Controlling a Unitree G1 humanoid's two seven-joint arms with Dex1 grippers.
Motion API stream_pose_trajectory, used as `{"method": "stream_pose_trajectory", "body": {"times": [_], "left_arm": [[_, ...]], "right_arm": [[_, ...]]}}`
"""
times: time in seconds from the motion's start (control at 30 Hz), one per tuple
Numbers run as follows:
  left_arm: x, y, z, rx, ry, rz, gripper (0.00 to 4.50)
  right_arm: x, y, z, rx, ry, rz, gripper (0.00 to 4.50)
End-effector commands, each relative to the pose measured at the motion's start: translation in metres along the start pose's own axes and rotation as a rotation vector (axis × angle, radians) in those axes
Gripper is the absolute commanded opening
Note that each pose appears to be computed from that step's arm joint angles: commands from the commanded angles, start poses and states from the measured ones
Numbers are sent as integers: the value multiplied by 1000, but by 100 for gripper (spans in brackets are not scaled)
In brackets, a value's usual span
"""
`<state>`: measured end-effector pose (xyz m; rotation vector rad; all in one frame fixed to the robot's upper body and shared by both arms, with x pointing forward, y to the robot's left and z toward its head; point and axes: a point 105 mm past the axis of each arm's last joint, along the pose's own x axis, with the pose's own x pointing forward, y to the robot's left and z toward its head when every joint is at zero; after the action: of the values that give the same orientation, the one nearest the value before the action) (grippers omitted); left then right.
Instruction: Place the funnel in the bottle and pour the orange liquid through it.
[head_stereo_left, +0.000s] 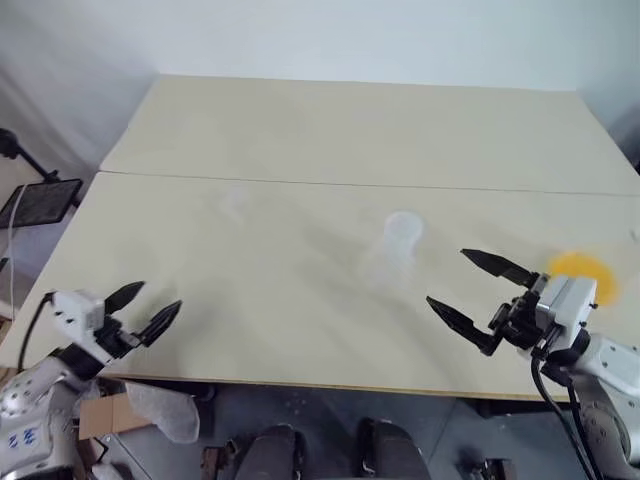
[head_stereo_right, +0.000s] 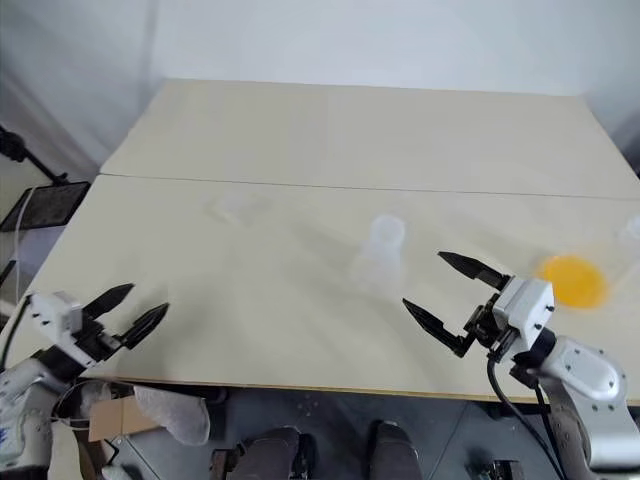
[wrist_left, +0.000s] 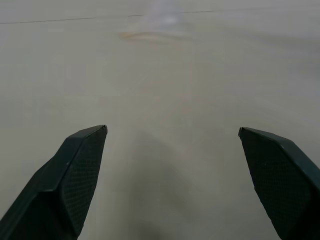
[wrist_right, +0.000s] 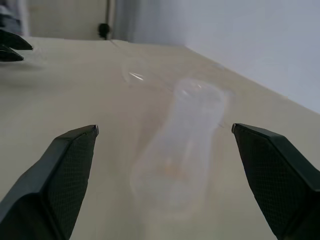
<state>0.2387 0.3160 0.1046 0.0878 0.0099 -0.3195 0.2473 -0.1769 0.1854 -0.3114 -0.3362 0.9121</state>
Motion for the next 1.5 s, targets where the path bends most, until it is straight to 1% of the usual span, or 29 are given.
{"method": "stream_pose_trajectory", "body": {"times": [0.03, 0.1, 0.17, 0.3, 0.47, 0.53, 0.7, 0.73, 0.9, 1.0, 1.1, 1.2, 1.27, 1.4, 1.5], "left_arm": [[-29, 2, 8, 12, -29, 107, 448], [-41, -3, 5, -17, -22, 137, 448], [-45, -10, 6, -30, -24, 137, 448], [-32, -26, 13, -26, -35, 83, 448], [10, -44, 32, -26, -49, -26, 448], [33, -49, 40, -26, -47, -62, 448], [77, -53, 52, -36, -28, -68, 448], [90, -57, 52, -42, -18, -81, 448], [131, -65, 56, -61, -18, -99, 448], [151, -72, 55, -68, -22, -124, 448], [168, -72, 53, -53, -22, -94, 448], [177, -63, 49, 0, 5, -19, 448], [178, -60, 48, -2, -1, 5, 448], [178, -68, 47, -31, -15, -27, 448], [170, -81, 54, -43, -75, -108, 448]], "right_arm": [[8, 1, -1, 13, -12, 118, 450], [14, -2, 0, 12, -24, 149, 450], [19, -7, 1, 10, -32, 162, 450], [23, -12, 2, 5, -42, 156, 450], [24, -17, 6, -9, -43, 93, 450], [21, -18, 9, -15, -39, 57, 450], [14, -17, 13, -21, -14, 9, 450], [12, -17, 13, -19, -12, -7, 450], [11, -15, 14, -14, -9, -39, 450], [11, -14, 15, -13, -8, -50, 450], [9, -12, 15, -14, -9, -57, 450], [7, -11, 15, -16, -6, -64, 450], [4, -11, 15, -17, -5, -75, 450], [-6, -10, 8, -13, 10, -94, 450], [-11, -8, 3, -8, 15, -95, 450]]}}
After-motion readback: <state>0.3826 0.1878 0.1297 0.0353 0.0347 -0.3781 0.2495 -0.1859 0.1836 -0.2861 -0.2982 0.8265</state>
